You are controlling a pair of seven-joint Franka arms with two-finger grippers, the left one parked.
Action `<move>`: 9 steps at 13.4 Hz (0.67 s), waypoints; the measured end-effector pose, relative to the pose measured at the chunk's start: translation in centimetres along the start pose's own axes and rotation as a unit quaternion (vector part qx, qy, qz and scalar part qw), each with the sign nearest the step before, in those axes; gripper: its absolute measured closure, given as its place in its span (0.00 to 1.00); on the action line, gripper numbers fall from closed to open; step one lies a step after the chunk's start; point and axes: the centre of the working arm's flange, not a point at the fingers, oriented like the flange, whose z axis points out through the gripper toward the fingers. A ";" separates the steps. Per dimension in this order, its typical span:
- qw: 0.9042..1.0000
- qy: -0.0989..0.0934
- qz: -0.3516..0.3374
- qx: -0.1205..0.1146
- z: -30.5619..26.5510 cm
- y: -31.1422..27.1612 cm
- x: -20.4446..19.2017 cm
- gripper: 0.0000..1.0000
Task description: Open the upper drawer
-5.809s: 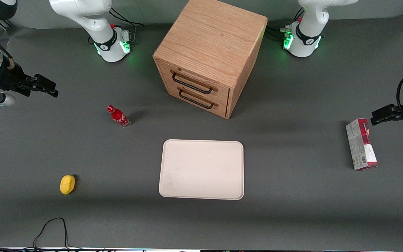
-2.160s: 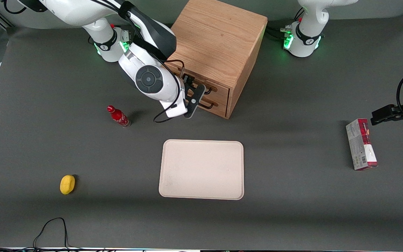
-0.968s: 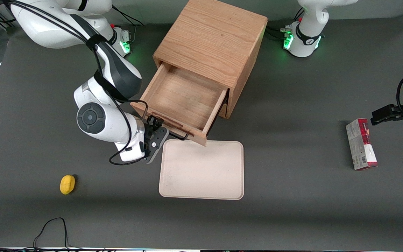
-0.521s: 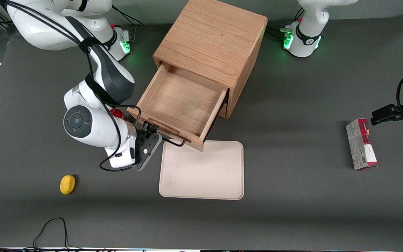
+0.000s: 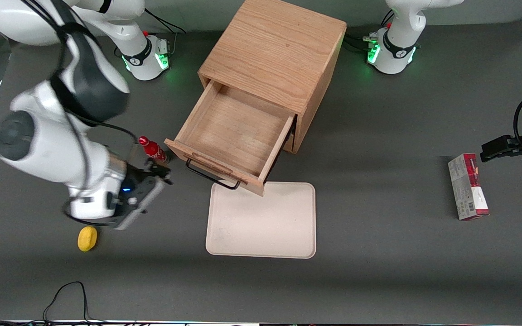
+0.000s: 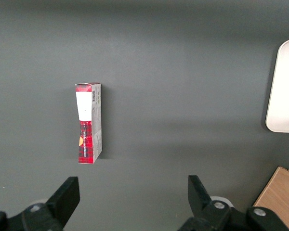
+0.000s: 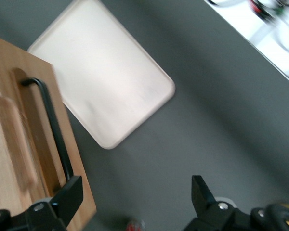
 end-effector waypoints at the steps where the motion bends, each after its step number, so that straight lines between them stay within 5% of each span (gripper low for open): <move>1: 0.999 -0.014 0.031 -0.008 -2.1 1.0 -1.9 0.00; 4: 0.989 -0.048 0.138 -0.011 -5.9 2.6 -8.0 0.00; 6: 0.970 -0.059 0.236 -0.006 -7.3 3.4 -12.5 0.00; 9: 0.945 -0.044 0.322 -0.027 -8.8 2.4 -18.6 0.00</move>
